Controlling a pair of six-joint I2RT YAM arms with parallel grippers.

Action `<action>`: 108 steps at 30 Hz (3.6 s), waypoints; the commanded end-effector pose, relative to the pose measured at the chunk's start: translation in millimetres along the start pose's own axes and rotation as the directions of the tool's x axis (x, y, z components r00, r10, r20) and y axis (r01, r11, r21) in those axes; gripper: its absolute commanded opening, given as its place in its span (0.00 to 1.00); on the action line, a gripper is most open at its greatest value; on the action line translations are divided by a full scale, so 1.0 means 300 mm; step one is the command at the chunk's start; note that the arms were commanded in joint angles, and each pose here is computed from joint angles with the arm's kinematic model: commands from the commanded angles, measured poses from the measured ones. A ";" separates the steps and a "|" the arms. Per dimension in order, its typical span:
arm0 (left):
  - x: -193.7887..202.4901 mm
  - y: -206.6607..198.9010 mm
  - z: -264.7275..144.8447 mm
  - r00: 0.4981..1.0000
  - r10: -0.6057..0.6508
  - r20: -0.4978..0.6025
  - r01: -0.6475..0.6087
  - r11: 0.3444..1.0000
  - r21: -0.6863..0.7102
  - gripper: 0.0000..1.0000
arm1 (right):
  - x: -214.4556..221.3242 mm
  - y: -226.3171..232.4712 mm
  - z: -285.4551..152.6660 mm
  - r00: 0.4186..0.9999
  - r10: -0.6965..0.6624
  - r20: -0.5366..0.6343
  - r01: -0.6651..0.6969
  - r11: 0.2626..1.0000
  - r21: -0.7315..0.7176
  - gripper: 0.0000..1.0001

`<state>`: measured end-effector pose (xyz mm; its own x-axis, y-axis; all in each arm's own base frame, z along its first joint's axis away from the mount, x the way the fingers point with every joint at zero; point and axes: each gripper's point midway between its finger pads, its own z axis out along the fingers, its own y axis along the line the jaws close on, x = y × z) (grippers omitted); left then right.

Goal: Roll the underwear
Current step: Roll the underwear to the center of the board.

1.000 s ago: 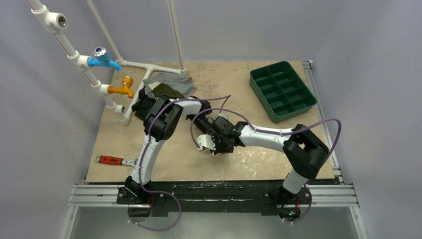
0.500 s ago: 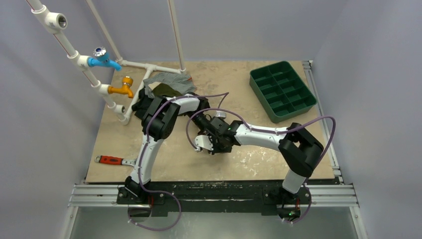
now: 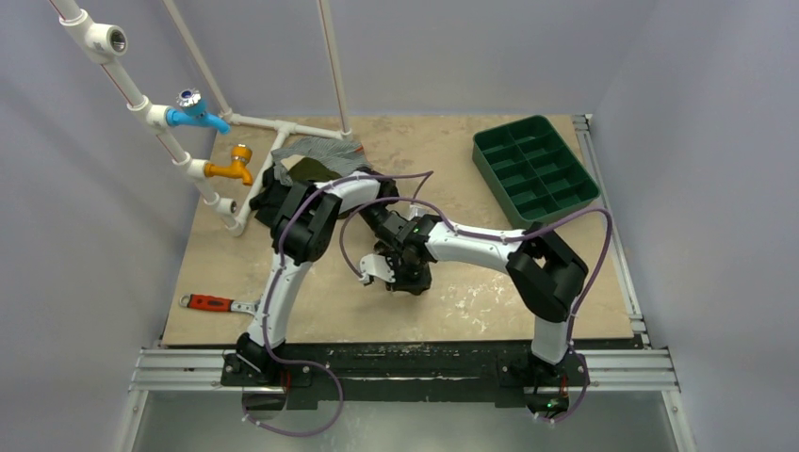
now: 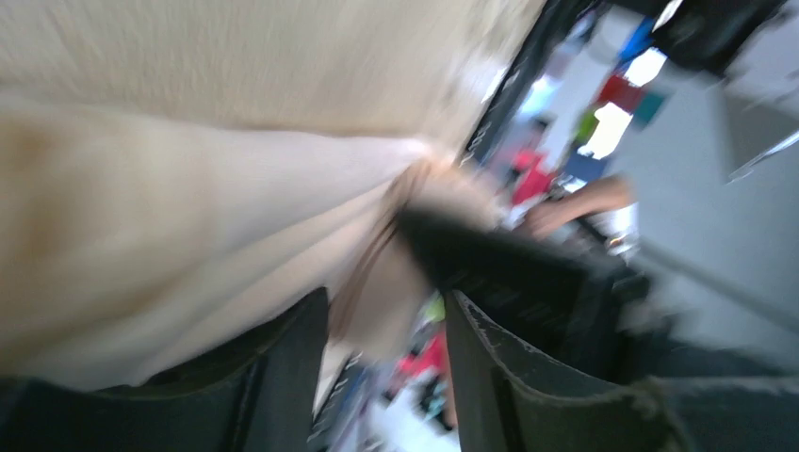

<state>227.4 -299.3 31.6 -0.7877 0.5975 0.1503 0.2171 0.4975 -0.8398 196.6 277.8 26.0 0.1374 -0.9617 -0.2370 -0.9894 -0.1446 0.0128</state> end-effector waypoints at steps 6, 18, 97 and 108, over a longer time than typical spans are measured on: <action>-0.096 0.121 -0.011 0.992 0.100 0.075 -0.085 0.981 -0.174 0.55 | -0.102 0.205 0.108 0.992 0.074 0.106 -0.040 0.956 -0.291 0.00; -0.026 0.143 -0.096 0.988 0.151 0.029 -0.130 0.923 -0.361 0.60 | -0.047 0.201 0.182 0.985 0.169 0.031 -0.148 0.924 -0.353 0.00; 0.178 -0.110 -0.971 0.567 0.713 0.413 0.147 0.405 -0.902 0.74 | 0.249 -0.001 0.345 0.873 0.394 -0.287 -0.486 0.747 -0.454 0.00; 0.254 -0.235 -0.873 0.438 0.817 0.375 -0.035 0.432 -0.901 0.77 | 0.266 -0.043 0.343 0.867 0.395 -0.304 -0.498 0.717 -0.487 0.00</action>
<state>310.9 -101.5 232.3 -0.4565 0.4325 -0.7775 0.5364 0.8310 0.1473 166.1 273.7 8.4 -0.4859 -0.8668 0.1119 -0.4118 0.3400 0.8455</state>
